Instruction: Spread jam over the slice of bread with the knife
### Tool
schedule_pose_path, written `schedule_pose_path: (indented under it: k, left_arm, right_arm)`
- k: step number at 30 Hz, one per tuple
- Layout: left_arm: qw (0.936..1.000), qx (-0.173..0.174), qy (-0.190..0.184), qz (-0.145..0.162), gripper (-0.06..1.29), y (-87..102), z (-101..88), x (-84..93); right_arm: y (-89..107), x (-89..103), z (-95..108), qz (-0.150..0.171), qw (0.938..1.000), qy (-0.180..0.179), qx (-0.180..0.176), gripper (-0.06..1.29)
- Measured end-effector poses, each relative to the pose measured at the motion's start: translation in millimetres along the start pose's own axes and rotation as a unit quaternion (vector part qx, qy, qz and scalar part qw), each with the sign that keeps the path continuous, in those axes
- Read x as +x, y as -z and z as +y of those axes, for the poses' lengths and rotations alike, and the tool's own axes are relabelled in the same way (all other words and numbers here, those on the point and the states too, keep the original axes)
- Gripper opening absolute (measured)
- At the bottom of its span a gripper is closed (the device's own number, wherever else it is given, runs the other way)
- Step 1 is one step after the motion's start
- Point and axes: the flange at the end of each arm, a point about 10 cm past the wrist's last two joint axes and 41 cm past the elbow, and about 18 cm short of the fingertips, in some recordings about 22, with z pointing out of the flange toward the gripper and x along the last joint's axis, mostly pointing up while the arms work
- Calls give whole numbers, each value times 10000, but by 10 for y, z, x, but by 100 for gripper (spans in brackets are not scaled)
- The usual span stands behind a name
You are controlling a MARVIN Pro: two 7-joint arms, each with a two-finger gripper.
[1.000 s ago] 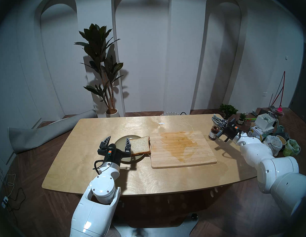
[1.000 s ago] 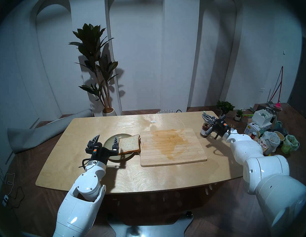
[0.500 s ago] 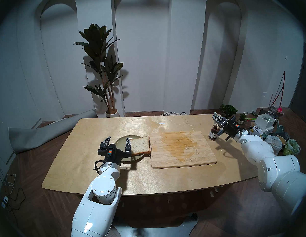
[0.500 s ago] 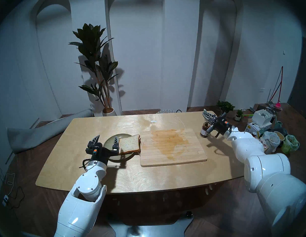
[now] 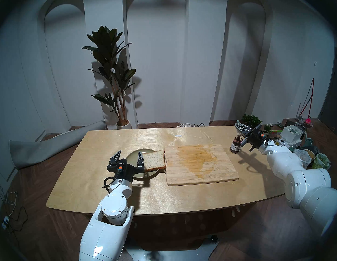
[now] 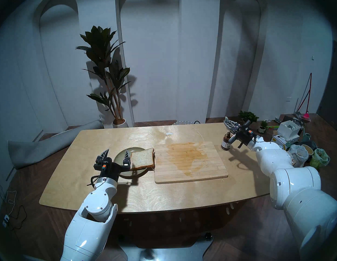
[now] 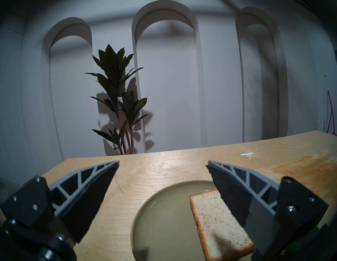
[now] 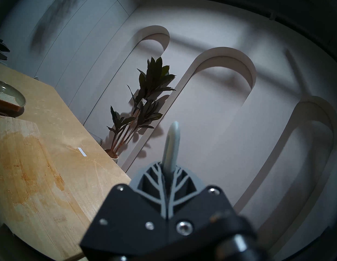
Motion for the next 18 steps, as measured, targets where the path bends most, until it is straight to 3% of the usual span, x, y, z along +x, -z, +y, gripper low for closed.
schedule_pose_path:
  k: [18]
  left_arm:
    - [10000,6,40,28,124,-1,-32,-13]
  right_arm:
    - [-62,78,45,173,9998,59,-69,-3]
